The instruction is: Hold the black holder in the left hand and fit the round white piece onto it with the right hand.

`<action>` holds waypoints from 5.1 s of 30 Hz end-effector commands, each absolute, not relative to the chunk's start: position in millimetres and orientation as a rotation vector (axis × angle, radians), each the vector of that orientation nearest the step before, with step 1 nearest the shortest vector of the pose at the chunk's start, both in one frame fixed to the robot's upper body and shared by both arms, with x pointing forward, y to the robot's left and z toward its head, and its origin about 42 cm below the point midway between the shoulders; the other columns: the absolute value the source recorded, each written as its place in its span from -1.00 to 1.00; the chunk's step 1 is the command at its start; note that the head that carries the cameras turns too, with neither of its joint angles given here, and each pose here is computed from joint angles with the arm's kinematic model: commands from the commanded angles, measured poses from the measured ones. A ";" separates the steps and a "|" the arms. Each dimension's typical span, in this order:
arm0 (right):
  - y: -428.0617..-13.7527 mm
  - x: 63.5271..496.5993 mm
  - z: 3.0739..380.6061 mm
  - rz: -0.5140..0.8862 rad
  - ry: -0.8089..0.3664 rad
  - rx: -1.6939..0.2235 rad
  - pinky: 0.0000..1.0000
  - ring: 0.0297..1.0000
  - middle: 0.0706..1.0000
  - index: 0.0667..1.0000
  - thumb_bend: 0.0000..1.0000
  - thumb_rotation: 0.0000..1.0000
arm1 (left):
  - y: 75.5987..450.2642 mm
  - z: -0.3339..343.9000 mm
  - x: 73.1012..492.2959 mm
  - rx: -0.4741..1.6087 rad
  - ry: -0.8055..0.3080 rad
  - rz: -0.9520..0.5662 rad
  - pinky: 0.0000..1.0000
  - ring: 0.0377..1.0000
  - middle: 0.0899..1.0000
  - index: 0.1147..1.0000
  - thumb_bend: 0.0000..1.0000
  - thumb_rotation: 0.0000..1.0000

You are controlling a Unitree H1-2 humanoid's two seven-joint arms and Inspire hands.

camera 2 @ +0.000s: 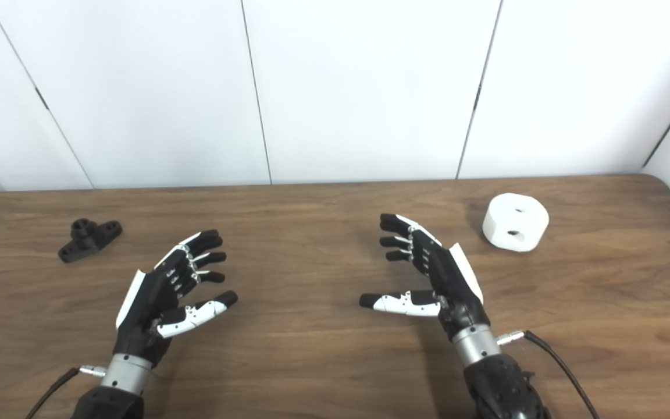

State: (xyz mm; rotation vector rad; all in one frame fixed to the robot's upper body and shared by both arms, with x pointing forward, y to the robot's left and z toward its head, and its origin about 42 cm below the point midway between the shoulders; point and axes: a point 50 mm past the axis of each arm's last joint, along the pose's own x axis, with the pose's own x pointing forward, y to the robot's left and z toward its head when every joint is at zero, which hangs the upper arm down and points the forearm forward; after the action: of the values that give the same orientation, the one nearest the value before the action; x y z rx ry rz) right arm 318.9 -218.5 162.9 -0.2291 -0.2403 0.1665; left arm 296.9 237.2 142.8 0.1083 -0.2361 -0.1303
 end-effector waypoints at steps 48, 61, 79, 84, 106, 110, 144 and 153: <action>-244.7 324.3 181.7 0.159 -0.268 -0.243 0.19 0.45 0.61 0.56 0.47 -1.00 | 303.1 241.5 334.4 0.580 -0.325 -0.165 0.01 0.36 0.55 0.51 0.42 -1.00; -243.5 324.8 180.3 0.162 -0.269 -0.234 0.19 0.46 0.63 0.56 0.45 -1.00 | 349.7 308.8 345.3 0.845 -0.409 0.111 0.30 0.47 0.49 0.45 0.49 -1.00; -245.8 326.7 178.9 0.162 -0.270 -0.242 0.15 0.43 0.59 0.54 0.47 -1.00 | 392.6 316.0 356.5 1.146 -0.201 0.398 0.79 0.98 0.91 0.72 0.73 -0.55; -246.8 326.8 179.1 0.160 -0.270 -0.238 0.11 0.39 0.56 0.52 0.47 -1.00 | 399.8 308.8 360.6 1.205 -0.106 0.431 0.99 1.00 0.96 0.78 0.82 -0.40; -250.4 320.4 181.0 0.158 -0.268 -0.251 0.07 0.37 0.54 0.51 0.51 -0.96 | 420.9 271.7 390.6 1.310 0.183 0.359 1.00 1.00 1.00 0.88 1.00 0.10; -250.1 318.2 182.0 0.156 -0.264 -0.253 0.09 0.38 0.55 0.51 0.53 -0.90 | 423.0 262.5 394.7 1.310 0.212 0.367 1.00 1.00 1.00 0.87 1.00 0.00; -254.2 312.4 179.4 0.136 -0.247 -0.241 0.15 0.39 0.54 0.49 0.51 -0.98 | 404.5 188.9 421.4 1.239 0.234 0.357 1.00 1.00 1.00 0.62 0.82 -0.25; -254.9 310.3 179.8 0.140 -0.249 -0.246 0.18 0.41 0.58 0.52 0.46 -1.00 | 407.5 181.7 421.4 1.216 0.265 0.353 1.00 1.00 1.00 0.55 0.72 -0.34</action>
State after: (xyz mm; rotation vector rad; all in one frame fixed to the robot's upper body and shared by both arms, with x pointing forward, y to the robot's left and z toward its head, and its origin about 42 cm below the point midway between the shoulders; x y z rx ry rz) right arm 308.6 -255.2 161.6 -0.2462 -0.1713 0.1375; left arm 412.2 408.9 166.6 1.2058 0.3119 0.3338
